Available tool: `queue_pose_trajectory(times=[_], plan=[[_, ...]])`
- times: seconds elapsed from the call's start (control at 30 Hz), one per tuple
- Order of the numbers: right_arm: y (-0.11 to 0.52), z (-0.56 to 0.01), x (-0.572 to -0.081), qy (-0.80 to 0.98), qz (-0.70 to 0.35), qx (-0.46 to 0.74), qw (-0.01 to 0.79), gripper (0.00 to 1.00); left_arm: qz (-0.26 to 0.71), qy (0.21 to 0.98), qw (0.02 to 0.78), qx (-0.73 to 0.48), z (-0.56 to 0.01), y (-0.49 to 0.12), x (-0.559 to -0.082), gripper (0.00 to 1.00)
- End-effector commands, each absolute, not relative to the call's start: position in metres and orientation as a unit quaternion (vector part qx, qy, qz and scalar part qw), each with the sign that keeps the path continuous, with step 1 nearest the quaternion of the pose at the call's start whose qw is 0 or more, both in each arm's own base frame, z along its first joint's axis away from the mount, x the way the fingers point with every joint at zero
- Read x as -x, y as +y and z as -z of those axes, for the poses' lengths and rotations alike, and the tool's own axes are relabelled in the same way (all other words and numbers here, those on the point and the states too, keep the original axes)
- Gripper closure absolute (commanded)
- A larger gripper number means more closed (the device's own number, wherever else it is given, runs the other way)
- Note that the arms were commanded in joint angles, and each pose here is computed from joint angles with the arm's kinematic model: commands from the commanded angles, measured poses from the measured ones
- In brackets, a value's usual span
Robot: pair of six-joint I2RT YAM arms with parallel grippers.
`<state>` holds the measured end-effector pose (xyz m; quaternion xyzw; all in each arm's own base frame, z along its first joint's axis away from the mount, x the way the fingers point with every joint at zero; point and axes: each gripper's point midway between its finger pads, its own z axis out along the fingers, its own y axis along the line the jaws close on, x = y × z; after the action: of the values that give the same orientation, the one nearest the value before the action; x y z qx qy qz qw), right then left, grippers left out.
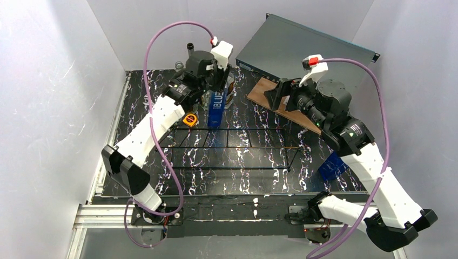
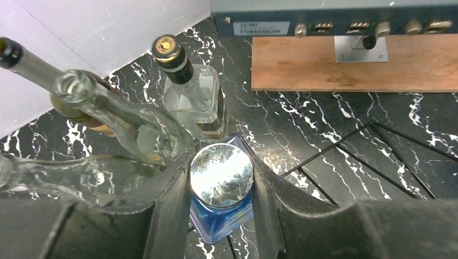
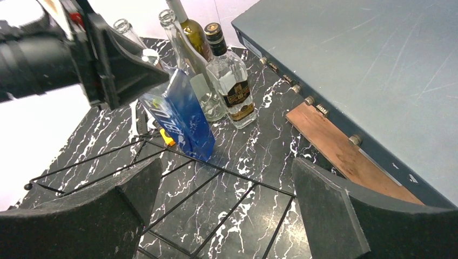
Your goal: Put the wine bottle on the wine rack
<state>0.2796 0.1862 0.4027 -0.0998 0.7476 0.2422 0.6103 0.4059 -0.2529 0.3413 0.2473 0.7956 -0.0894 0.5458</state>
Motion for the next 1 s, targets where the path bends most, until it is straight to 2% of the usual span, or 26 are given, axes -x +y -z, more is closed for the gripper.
queue_pose_trajectory(times=[0.0, 0.27, 0.8, 0.97], plan=[[0.181, -0.417, -0.281, 0.731, -0.237, 0.096, 0.632, 0.00, 0.115, 0.704, 0.673, -0.196, -0.434, -0.239, -0.398, 1.00], [0.181, -0.410, -0.280, 0.737, -0.236, 0.099, 0.626, 0.00, 0.136, 0.698, 0.683, -0.167, -0.420, -0.234, -0.392, 1.00], [0.191, -0.405, -0.278, 0.738, -0.262, 0.098, 0.614, 0.00, 0.151, 0.682, 0.702, -0.138, -0.457, -0.212, -0.364, 1.00], [0.193, -0.399, -0.277, 0.741, -0.267, 0.099, 0.609, 0.00, 0.172, 0.691, 0.690, -0.125, -0.438, -0.213, -0.358, 1.00]])
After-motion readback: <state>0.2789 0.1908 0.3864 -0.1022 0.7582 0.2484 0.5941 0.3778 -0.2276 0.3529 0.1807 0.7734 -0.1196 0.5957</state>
